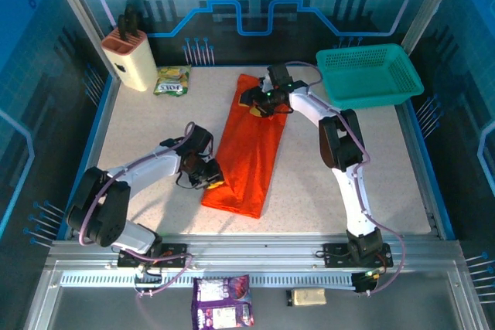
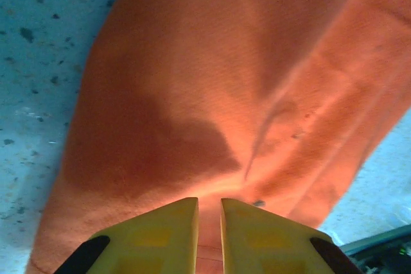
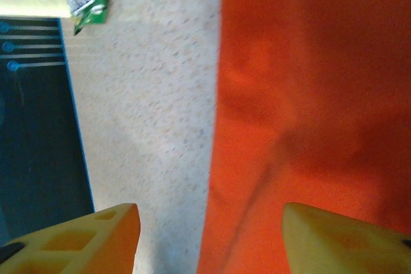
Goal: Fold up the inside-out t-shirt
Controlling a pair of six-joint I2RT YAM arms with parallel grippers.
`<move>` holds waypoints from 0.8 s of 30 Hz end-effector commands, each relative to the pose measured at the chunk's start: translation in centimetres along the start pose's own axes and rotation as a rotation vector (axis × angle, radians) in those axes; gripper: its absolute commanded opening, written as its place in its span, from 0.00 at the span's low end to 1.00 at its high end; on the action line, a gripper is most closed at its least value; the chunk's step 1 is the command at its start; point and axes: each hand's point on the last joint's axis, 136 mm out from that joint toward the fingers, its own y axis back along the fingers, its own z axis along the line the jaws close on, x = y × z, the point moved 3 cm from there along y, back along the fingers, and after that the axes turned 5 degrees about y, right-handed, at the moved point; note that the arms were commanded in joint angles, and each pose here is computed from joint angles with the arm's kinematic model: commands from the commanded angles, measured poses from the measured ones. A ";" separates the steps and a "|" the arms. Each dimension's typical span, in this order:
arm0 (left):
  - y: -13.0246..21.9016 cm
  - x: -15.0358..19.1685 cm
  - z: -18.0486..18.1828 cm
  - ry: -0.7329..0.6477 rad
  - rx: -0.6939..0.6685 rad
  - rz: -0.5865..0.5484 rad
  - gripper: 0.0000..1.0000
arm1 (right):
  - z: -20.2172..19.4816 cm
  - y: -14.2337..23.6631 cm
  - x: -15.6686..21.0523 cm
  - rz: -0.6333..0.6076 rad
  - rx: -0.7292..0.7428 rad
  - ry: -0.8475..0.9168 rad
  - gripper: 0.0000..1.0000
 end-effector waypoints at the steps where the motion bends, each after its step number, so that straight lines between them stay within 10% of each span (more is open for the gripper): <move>1: -1.5 0.9 2.7 -0.021 -0.104 0.064 0.17 | -4.0 -1.9 -0.5 0.002 0.059 -0.066 0.60; 15: -4.4 2.8 -1.4 0.038 0.077 0.169 0.16 | -6.5 -3.3 -5.0 0.017 -0.089 0.033 0.61; 24: 1.7 2.4 -3.5 -0.211 0.017 -0.038 0.17 | 0.8 1.5 -4.3 0.031 -0.149 0.154 0.60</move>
